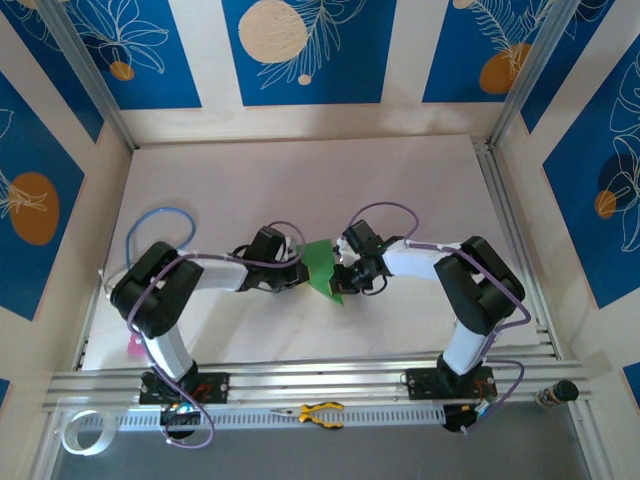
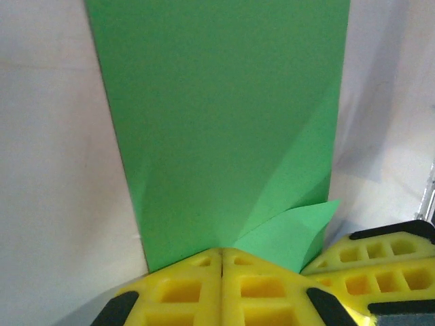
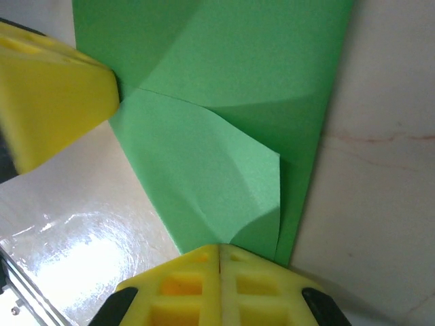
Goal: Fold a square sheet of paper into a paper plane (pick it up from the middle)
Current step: Third fold the triangle at the center of the table.
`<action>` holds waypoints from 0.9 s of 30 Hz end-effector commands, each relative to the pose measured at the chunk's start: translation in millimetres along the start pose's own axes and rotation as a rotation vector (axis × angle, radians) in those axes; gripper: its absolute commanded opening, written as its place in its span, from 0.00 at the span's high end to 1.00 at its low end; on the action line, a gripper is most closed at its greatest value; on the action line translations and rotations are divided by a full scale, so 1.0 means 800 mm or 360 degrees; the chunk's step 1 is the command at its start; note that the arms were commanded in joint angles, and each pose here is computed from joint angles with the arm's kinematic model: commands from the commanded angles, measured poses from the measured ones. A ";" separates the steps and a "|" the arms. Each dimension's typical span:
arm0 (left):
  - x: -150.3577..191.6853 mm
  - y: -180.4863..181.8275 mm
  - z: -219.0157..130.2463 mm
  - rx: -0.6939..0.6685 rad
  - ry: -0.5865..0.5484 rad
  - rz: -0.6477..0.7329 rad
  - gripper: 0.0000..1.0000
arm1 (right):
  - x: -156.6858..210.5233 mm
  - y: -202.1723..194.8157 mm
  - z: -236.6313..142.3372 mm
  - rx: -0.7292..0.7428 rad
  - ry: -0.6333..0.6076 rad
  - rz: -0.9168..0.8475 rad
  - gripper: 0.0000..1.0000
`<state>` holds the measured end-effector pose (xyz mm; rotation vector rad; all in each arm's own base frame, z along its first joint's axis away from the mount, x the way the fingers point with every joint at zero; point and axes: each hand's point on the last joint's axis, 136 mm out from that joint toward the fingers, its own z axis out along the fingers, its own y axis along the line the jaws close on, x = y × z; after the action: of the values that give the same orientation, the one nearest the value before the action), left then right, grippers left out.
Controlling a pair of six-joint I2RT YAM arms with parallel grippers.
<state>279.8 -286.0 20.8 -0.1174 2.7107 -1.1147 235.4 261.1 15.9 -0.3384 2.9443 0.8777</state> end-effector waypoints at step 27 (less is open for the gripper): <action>0.018 0.026 0.002 -0.0146 0.0096 -0.0057 1.00 | -0.004 0.038 0.031 -0.0113 0.0112 0.0062 1.00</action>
<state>280.0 -285.5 19.6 -0.1259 2.7277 -1.1009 240.7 305.6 22.3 -0.3173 2.9544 1.0266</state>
